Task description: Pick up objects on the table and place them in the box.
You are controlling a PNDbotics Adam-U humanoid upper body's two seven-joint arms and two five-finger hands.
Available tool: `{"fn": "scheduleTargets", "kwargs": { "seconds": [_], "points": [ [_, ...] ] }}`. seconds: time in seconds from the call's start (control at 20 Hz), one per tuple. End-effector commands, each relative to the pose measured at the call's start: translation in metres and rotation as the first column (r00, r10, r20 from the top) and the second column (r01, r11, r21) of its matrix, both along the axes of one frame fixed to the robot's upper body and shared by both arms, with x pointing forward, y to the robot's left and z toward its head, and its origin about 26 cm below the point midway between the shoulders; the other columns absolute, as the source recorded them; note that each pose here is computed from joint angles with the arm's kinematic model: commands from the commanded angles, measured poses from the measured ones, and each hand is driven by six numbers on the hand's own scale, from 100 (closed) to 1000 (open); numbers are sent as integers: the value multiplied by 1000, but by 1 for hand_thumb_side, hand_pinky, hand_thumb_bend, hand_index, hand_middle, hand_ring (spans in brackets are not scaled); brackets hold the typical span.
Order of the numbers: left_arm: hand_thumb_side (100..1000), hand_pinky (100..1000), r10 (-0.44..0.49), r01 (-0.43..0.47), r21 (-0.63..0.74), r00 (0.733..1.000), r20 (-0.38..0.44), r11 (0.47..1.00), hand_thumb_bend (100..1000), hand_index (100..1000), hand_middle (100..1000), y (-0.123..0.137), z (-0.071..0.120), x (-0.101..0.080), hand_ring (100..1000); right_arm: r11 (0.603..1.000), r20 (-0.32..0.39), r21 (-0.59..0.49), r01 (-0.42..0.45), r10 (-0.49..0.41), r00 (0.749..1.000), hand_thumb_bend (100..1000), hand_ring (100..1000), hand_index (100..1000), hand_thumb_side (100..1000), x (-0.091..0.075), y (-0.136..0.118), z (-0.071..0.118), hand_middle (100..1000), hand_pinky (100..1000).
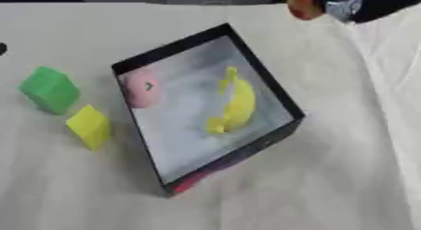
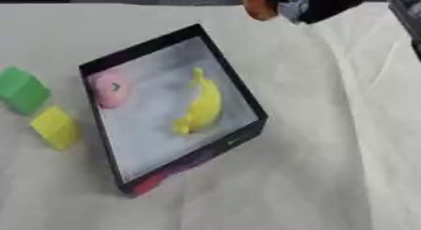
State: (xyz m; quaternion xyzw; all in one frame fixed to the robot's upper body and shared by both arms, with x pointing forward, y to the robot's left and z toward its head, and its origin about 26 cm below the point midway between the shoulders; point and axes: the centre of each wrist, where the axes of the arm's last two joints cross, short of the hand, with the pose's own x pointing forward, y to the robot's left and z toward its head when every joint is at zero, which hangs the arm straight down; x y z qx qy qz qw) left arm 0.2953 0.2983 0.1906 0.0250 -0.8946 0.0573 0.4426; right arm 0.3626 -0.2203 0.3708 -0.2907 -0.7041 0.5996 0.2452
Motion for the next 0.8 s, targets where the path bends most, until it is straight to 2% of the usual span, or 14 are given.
{"fn": "scheduleTargets", "kwargs": {
  "seconds": [0.05, 0.4, 0.8],
  "points": [
    [908, 802, 43, -44, 39, 999, 21, 998, 191, 805, 782, 10, 6, -6, 776, 996, 86, -6, -85, 85, 993, 100, 672, 653, 240, -17, 25, 13, 502, 834],
    [903, 803, 152, -152, 83, 988, 12, 985, 181, 806, 782, 36, -2, -18, 776, 976, 64, -59, -212, 215, 974, 100, 648, 644, 258, -21, 72, 2, 493, 821],
    [899, 803, 236, -238, 109, 971, 23, 965, 172, 805, 781, 60, -7, -32, 776, 962, 5, -171, -213, 217, 976, 100, 639, 641, 323, -4, 97, -31, 487, 810]
  ]
}}
